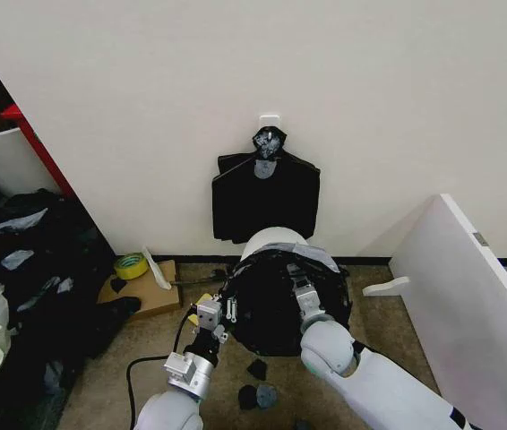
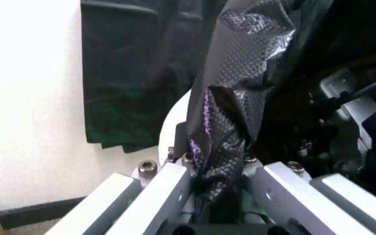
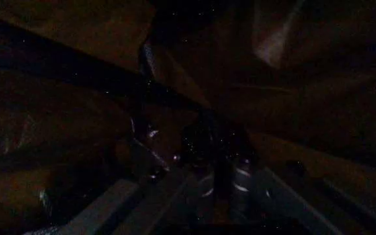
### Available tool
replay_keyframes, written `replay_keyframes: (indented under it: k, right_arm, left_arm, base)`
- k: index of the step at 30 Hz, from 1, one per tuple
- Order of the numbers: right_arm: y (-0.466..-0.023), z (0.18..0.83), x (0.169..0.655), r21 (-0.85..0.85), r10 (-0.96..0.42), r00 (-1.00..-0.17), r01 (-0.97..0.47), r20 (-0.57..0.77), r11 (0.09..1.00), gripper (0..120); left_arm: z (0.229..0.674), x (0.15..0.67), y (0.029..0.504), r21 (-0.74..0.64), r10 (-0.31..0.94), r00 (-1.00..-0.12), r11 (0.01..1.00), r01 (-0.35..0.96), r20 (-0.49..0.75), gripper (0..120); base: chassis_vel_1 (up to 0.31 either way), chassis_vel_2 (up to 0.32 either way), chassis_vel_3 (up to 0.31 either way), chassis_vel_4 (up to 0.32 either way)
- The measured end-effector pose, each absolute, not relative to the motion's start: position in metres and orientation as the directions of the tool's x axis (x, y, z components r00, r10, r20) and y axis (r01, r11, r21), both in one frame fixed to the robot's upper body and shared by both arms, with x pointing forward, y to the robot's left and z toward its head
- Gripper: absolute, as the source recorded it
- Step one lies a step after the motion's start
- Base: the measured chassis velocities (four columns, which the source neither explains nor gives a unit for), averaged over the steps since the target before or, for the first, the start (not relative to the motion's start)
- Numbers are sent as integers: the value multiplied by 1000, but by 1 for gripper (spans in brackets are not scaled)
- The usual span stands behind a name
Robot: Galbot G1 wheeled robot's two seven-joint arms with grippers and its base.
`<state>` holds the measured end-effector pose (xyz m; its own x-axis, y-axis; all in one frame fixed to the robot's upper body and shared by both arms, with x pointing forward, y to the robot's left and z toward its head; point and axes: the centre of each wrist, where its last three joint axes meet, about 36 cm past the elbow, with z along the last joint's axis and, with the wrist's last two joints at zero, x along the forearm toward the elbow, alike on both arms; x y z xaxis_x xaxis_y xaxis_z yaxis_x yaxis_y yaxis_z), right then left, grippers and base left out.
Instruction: Place the garbage bag over the trash bin.
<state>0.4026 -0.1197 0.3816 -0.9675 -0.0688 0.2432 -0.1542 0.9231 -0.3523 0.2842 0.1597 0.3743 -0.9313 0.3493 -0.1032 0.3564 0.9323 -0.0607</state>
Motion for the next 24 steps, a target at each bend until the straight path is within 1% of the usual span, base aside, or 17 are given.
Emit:
replay_keyframes:
  k: [3,5,9,10,11,13,16,17,18,19,21,24]
  right_arm:
    - [-120,381,399,-339,-88,-970,-164,228,927,0]
    - [-120,380,392,-306,-142,-972,-195,186,932,1]
    - [-130,374,374,-279,-286,-956,-291,60,915,16]
    - [-130,374,374,-279,-286,-956,-291,60,915,16]
    - [-133,373,372,-277,-318,-948,-312,26,909,19]
    - [-148,368,365,-295,-430,-899,-389,-86,873,29]
    - [-169,366,359,-370,-596,-775,-501,-210,782,43]
    - [-173,367,356,-389,-627,-743,-519,-235,761,46]
    - [-173,367,356,-389,-627,-743,-519,-235,761,46]
    - [-176,370,351,-411,-659,-702,-535,-269,738,50]
    - [-177,377,342,-436,-685,-659,-542,-309,718,59]
    - [-175,386,336,-443,-684,-638,-530,-354,723,69]
  left_arm:
    - [374,284,161,-58,349,-931,933,356,-102,0]
    - [374,286,164,-52,345,-933,935,351,-104,0]
    - [379,300,169,-59,323,-938,941,332,-124,0]
    - [379,300,169,-59,323,-938,941,332,-124,0]
    - [380,302,170,-64,320,-939,942,329,-125,0]
    - [385,308,171,-82,318,-940,940,330,-126,0]
    - [391,316,176,-111,302,-948,943,313,-102,0]
    - [392,317,177,-120,298,-950,944,307,-90,0]
    - [392,317,177,-120,298,-950,944,307,-90,0]
    - [394,318,178,-131,294,-953,944,302,-75,0]
    - [399,320,180,-159,289,-956,943,292,-44,0]
    - [406,322,181,-209,288,-958,936,284,-11,0]
  base:
    - [0,0,0,0]
    - [0,0,0,0]
    - [0,0,0,0]
    - [0,0,0,0]
    - [0,0,0,0]
    - [0,0,0,0]
    - [0,0,0,0]
    - [0,0,0,0]
    - [0,0,0,0]
    - [0,0,0,0]
    - [0,0,0,0]
    - [0,0,0,0]
